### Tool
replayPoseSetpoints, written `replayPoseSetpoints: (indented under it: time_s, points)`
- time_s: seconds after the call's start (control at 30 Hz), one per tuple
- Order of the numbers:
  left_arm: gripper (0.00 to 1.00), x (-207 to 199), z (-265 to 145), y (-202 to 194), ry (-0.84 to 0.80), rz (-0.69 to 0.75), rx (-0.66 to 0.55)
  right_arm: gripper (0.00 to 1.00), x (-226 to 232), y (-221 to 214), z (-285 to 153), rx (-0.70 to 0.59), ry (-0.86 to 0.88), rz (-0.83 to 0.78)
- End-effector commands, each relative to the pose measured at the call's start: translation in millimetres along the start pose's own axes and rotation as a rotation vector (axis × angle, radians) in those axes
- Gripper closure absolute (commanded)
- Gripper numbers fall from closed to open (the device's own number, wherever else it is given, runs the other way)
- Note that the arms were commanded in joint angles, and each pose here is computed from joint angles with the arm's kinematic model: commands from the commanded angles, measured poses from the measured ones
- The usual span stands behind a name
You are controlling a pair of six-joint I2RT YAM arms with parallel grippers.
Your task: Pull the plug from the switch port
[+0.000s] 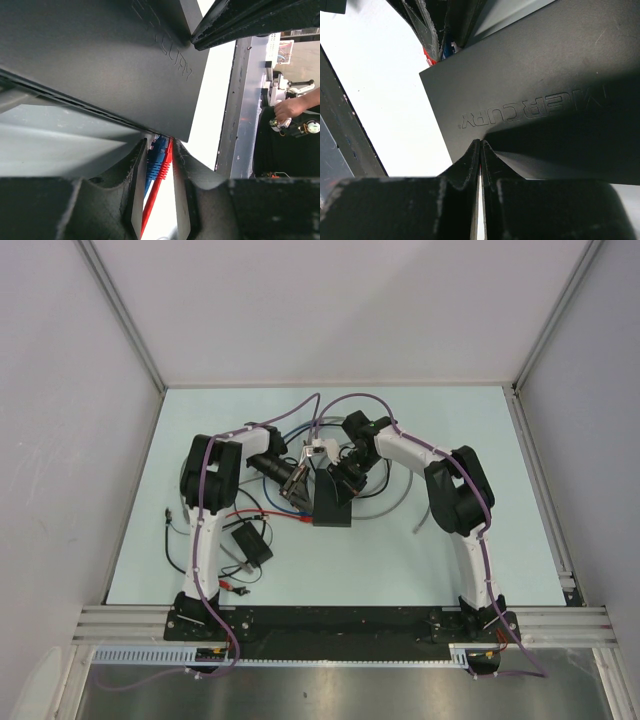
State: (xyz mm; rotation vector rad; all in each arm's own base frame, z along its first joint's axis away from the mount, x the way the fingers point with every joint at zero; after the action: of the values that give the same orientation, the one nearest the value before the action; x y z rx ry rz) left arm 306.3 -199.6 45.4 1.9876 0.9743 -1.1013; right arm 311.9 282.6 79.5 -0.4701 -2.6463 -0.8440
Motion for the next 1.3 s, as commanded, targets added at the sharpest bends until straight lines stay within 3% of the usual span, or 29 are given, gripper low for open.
replayPoseSetpoints:
  time_s: [0.0, 0.2, 0.4, 0.5, 0.83, 1.23, 1.27]
  points:
    - [0.69, -1.2, 9.0, -1.3, -0.018, 0.047, 0.027, 0.94, -23.2, -30.6, 22.1, 0.126, -0.069, -0.009]
    - [0.73, 1.7, 10.8, -3.0, -0.003, 0.018, 0.029, 0.95, -22.2, -29.5, 20.6, 0.125, -0.073, -0.013]
    - [0.95, 5.3, 13.1, -4.4, -0.008, -0.027, 0.037, 0.94, -21.1, -29.3, 18.5, 0.119, -0.085, -0.013]
    - [1.0, 5.8, 14.4, -6.5, -0.015, -0.047, 0.041, 0.94, -20.7, -28.4, 17.4, 0.116, -0.087, -0.014]
    - [1.0, 14.5, -1.9, 10.4, 0.054, -0.03, 0.038, 0.93, -19.8, -29.3, 16.4, 0.116, -0.088, -0.01]
    - [1.0, 14.0, -13.2, -7.9, 0.03, -0.087, 0.052, 0.93, -20.2, -32.4, 17.7, 0.124, -0.088, -0.009]
    - [0.91, 15.6, -14.1, -5.1, 0.034, -0.079, 0.039, 0.93, -20.0, -32.8, 18.2, 0.125, -0.085, -0.007]
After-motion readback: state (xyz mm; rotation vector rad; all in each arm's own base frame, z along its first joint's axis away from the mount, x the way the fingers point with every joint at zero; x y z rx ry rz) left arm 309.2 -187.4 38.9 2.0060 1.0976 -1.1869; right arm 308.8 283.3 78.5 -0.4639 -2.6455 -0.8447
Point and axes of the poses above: each gripper's point midway between its finger pads, its own z axis out along the fingers, its own x axis along the line the jaws close on, y = z × x, the point moved 4 cm from there along -z, back along the fingers, and after that the axes turned 10 degrees about -z, right-handed, at the moved point
